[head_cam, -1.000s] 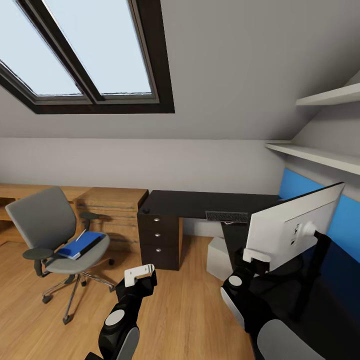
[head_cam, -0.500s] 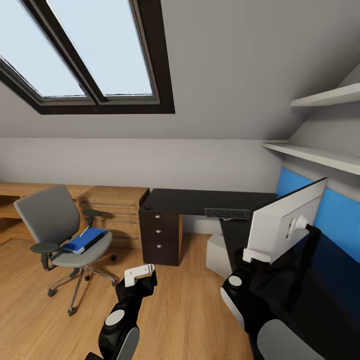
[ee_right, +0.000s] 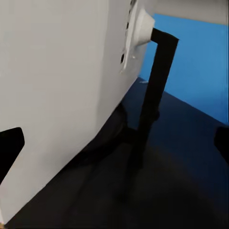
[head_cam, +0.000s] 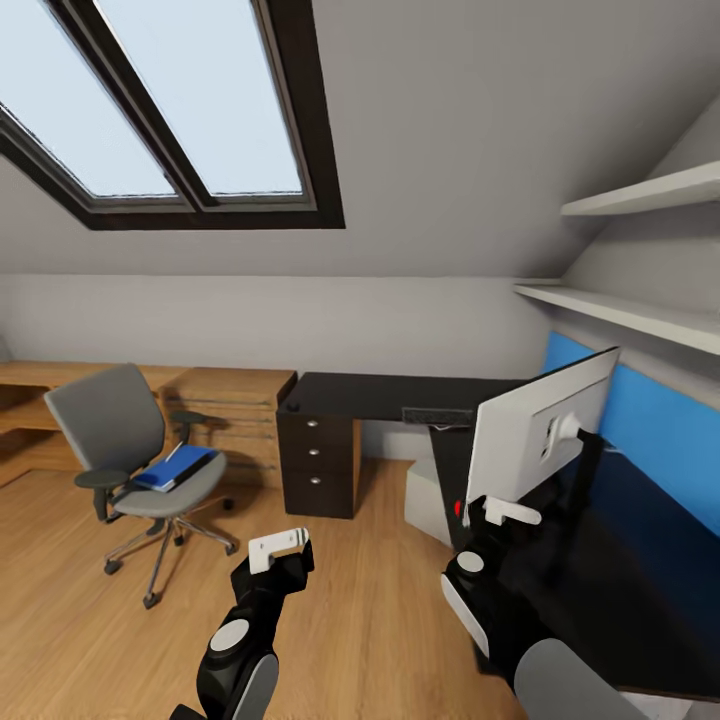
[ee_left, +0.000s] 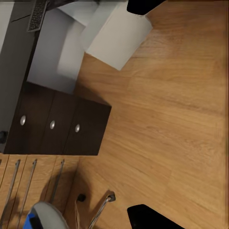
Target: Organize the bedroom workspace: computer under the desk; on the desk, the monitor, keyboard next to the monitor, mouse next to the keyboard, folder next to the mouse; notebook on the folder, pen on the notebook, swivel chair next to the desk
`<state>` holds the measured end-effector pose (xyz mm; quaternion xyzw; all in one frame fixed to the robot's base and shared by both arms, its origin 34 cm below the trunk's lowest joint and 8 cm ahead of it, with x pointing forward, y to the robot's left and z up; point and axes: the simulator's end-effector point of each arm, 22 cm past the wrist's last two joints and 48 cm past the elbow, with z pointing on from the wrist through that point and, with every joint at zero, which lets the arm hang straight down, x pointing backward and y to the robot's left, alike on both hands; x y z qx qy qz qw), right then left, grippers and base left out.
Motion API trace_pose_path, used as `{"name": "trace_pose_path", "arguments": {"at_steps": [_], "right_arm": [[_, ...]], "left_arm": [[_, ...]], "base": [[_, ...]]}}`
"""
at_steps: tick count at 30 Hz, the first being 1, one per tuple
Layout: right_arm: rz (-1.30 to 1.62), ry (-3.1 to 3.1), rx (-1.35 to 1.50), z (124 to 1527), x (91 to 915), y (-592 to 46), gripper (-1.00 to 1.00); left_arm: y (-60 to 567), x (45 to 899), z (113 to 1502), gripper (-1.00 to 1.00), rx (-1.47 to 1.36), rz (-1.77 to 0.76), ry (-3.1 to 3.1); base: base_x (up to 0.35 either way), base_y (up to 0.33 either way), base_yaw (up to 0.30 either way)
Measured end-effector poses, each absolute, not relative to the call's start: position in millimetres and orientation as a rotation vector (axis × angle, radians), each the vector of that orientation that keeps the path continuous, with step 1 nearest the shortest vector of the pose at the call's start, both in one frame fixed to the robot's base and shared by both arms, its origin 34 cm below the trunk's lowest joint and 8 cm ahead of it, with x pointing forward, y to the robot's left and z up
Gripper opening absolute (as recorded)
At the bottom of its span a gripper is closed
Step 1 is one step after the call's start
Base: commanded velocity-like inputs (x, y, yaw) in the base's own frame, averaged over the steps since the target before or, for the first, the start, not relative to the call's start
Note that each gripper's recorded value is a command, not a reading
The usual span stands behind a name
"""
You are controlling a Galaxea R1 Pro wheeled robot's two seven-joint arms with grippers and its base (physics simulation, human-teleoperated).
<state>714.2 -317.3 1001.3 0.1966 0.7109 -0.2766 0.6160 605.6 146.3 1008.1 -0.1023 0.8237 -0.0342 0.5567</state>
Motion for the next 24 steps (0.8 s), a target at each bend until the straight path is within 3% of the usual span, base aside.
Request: {"name": "trace_pose_path", "arguments": {"at_steps": [4, 13, 24], "right_arm": [[-0.636, 1.638, 0.452, 1001, 714, -317, 1.00], [-0.622, 1.633, 0.435, 1004, 716, -309, 1.00], [-0.613, 1.628, 0.404, 1006, 718, -301, 1.00]], "left_arm": [[146, 605, 1009, 1.00, -0.242, -0.081, 1.943], [146, 605, 1008, 1.00, -0.241, -0.080, 1.944], [146, 605, 1008, 1.00, -0.241, -0.080, 1.945]], "base": [[-0.068, -0.015, 0.000], [0.070, 0.202, 0.000], [0.004, 0.009, 0.000]]}}
